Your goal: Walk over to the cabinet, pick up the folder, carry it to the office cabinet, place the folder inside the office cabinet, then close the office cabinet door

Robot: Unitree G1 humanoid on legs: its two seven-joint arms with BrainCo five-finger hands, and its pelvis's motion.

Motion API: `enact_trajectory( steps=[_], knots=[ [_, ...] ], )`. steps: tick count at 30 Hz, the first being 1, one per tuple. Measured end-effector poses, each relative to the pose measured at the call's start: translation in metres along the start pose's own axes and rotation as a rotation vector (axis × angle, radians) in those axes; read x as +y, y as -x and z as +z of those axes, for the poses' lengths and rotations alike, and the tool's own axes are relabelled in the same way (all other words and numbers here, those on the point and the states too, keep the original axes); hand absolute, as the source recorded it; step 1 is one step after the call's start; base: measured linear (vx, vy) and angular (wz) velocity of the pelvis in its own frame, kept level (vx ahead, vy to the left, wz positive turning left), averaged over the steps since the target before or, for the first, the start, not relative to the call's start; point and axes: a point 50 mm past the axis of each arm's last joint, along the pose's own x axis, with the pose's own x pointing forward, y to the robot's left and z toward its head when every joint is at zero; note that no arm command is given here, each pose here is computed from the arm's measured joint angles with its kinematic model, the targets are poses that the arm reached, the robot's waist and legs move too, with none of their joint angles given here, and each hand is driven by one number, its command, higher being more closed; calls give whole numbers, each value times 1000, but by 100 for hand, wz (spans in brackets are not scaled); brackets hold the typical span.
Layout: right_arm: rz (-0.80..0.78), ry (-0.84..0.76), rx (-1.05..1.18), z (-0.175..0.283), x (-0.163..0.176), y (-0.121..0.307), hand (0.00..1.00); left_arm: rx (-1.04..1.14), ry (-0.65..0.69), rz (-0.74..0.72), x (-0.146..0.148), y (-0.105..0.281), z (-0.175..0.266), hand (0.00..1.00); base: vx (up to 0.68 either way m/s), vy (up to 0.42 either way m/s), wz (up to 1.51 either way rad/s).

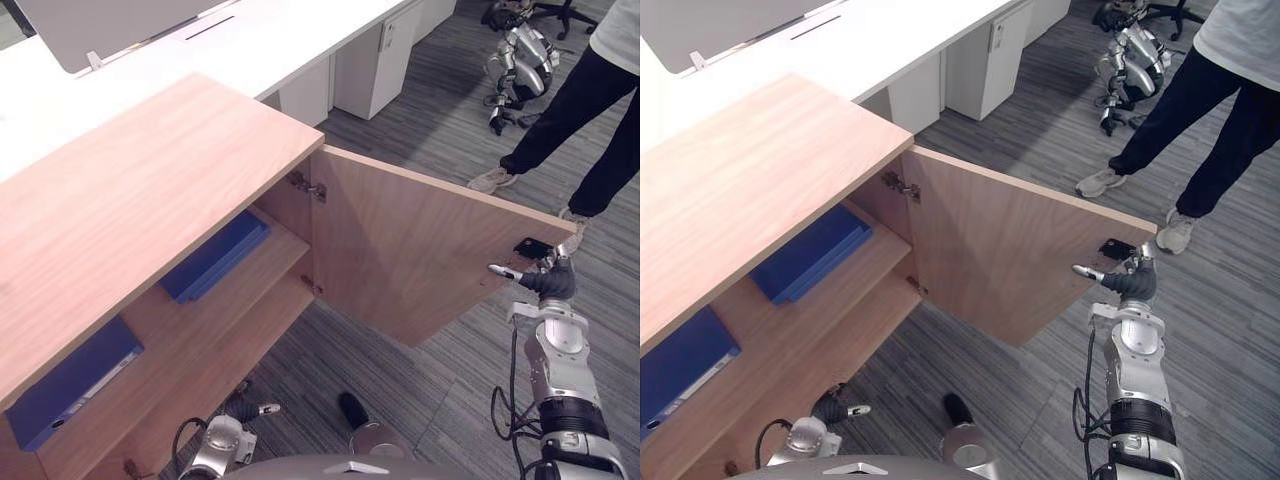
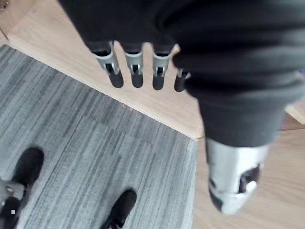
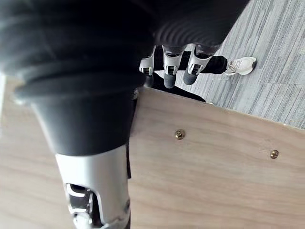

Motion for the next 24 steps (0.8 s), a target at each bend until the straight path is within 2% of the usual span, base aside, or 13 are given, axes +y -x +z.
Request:
enact_trajectory(
  steps=[9,13,17,21,24],
  knots=[
    [-19,0,-20,7,0,-5,0,62,-28,0,4,5,-21,0,-33,-76,9],
    [-5,-28,-96,19,2,8,0,61,-49,2,6,5,-21,0,-54,-79,9],
    [25,-123,-129,18,19,36,0,66,-71,2,8,5,-23,0,-102,-90,-1],
    [75,-268,-108,7,42,88,0,52,-100,-14,5,3,-18,0,-99,-104,-6],
    [113,-284,-86,3,49,105,0,43,-116,-14,5,2,-15,0,-78,-75,-4]
  ],
)
